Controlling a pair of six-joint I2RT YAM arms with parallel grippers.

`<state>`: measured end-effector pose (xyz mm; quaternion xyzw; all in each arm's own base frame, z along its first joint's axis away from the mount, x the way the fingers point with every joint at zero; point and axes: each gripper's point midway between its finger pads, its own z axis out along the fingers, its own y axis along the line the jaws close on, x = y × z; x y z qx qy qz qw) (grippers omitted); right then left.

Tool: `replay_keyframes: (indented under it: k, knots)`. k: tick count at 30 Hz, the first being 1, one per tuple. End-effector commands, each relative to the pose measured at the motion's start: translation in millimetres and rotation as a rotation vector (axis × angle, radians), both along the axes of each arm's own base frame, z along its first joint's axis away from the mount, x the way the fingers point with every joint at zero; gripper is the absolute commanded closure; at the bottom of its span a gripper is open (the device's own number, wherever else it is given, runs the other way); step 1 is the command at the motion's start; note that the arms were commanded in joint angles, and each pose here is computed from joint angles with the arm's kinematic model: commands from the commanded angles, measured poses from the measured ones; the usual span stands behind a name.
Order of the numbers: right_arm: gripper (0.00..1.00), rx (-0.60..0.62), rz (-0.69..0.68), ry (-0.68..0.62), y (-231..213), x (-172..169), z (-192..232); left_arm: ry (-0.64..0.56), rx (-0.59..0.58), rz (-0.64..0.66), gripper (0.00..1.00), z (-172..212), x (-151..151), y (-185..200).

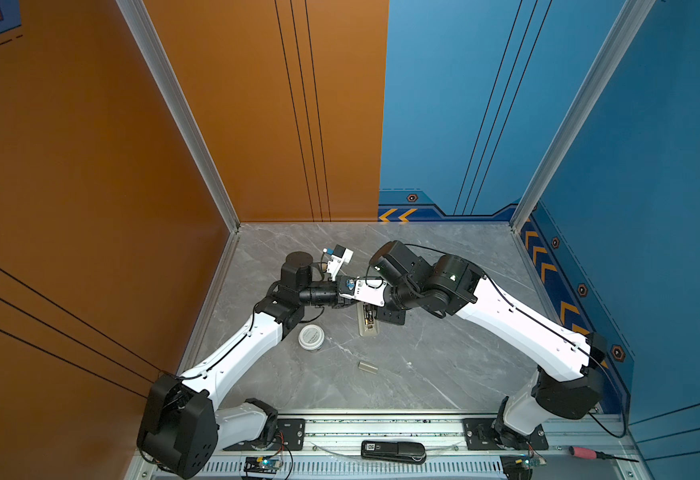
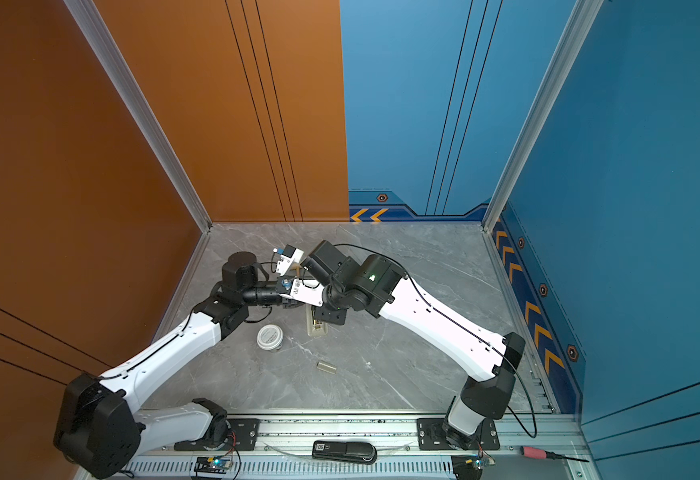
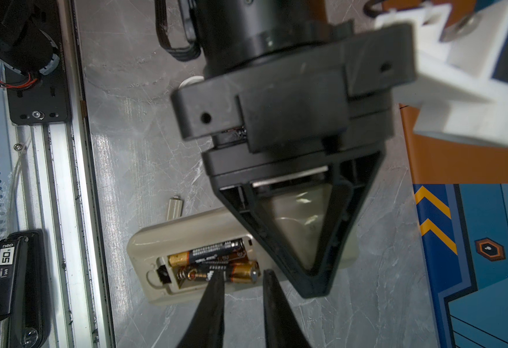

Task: Load the batteries into the remote control
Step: 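Press the second battery down into the compartment with the right gripper fingertips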

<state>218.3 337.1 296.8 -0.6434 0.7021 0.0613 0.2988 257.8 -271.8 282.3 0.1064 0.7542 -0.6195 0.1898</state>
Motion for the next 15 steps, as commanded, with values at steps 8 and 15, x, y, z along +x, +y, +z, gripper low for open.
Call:
replay_keyframes:
  k: [8,15]
  knots:
    - [0.82,-0.011,0.011,0.014,-0.4,1.1,-11.1,-0.068,-0.027,-0.034,1.0,23.0,-6.8,-4.3]
    - [0.85,-0.009,0.013,0.023,-1.1,-1.0,-13.1,-0.07,-0.026,-0.032,1.0,23.7,-6.9,-5.7]
